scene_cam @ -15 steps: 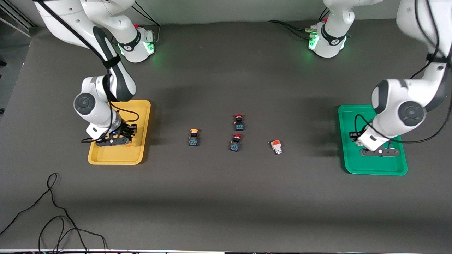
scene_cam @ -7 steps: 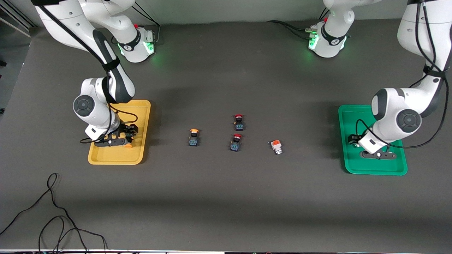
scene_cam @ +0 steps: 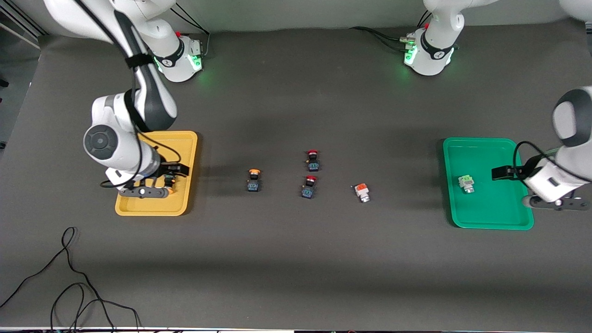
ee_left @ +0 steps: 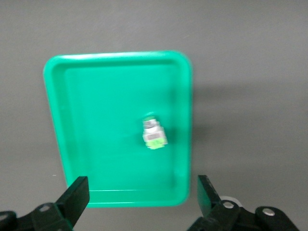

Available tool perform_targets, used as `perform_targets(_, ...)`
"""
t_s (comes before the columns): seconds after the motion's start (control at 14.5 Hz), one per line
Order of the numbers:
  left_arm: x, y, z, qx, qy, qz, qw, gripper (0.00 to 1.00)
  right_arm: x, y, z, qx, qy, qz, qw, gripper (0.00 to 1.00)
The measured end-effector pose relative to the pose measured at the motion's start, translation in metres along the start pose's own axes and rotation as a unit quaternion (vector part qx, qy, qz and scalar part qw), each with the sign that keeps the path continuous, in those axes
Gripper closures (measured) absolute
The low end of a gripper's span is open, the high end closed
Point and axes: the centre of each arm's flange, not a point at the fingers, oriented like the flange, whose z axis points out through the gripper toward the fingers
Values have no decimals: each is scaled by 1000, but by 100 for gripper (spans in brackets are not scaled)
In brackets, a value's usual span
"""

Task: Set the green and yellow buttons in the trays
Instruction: 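Open both grippers to release the buttons and lift away, then reach the right gripper to another yellow button while the left reaches another green button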

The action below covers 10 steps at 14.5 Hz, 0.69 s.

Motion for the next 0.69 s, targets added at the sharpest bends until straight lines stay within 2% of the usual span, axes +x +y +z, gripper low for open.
perform_targets(0.21,12,66,12,-16,-3,-1,1000,0,3,-52,-6,41,-14,27,999,0)
perform_targets(0.28,17,97,22,-15,-3,-5,1000,0,4,-69,3,45,-21,28,998,0)
perform_targets(0.48,24,199,55,-10,5,-25,1000,0,0,-132,39,24,-26,25,999,0)
perform_targets(0.69,10,286,69,-9,18,-72,997,0,-7,-175,81,9,-9,8,1000,0)
